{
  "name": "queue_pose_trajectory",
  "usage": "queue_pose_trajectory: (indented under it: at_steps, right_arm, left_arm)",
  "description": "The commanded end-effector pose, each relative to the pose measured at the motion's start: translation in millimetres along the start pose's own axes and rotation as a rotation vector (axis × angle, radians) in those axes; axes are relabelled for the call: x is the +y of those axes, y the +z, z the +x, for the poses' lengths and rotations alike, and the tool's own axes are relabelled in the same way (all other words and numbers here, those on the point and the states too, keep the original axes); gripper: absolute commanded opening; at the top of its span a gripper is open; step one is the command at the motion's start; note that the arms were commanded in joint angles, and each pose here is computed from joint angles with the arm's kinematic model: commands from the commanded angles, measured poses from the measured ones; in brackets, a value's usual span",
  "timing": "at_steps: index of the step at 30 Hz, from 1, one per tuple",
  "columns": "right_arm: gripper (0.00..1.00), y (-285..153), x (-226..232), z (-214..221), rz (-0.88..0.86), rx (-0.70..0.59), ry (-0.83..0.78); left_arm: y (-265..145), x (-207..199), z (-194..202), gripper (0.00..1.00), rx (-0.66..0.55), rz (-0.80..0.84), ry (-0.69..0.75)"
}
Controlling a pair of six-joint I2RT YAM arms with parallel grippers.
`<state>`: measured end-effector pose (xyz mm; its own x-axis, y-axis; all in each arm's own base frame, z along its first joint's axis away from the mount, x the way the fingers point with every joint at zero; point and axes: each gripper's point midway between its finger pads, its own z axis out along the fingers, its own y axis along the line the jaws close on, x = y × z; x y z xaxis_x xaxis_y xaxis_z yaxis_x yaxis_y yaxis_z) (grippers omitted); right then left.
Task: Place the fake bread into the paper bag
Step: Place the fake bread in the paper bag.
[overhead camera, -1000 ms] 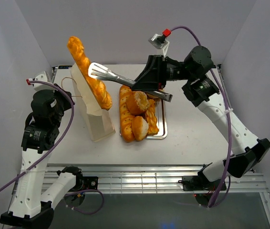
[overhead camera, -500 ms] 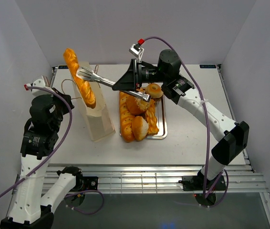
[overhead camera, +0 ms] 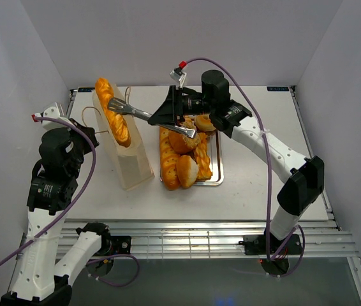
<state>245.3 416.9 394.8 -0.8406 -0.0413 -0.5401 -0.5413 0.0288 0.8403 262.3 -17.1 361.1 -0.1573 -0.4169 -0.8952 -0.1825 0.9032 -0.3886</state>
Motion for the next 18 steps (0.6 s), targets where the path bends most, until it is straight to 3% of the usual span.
queue_pose_trajectory:
  at_steps: [1, 9, 18]
  right_arm:
    - [0.14, -0.9, 16.2, -13.8, -0.018, -0.039, -0.106]
    - [0.37, 2.5, -4.7, -7.8, 0.042, -0.013, -0.095]
    - [0.52, 3.9, -11.5, -11.1, 0.066, -0.007, -0.093]
  left_arm:
    - [-0.9, -0.8, 0.3, 0.19, -0.002, 0.01, -0.007]
    - [-2.4, -0.1, -2.3, 0.19, -0.007, 0.007, 0.004]
    - [-2.4, -1.3, -3.7, 0.19, -0.007, 0.01, 0.005]
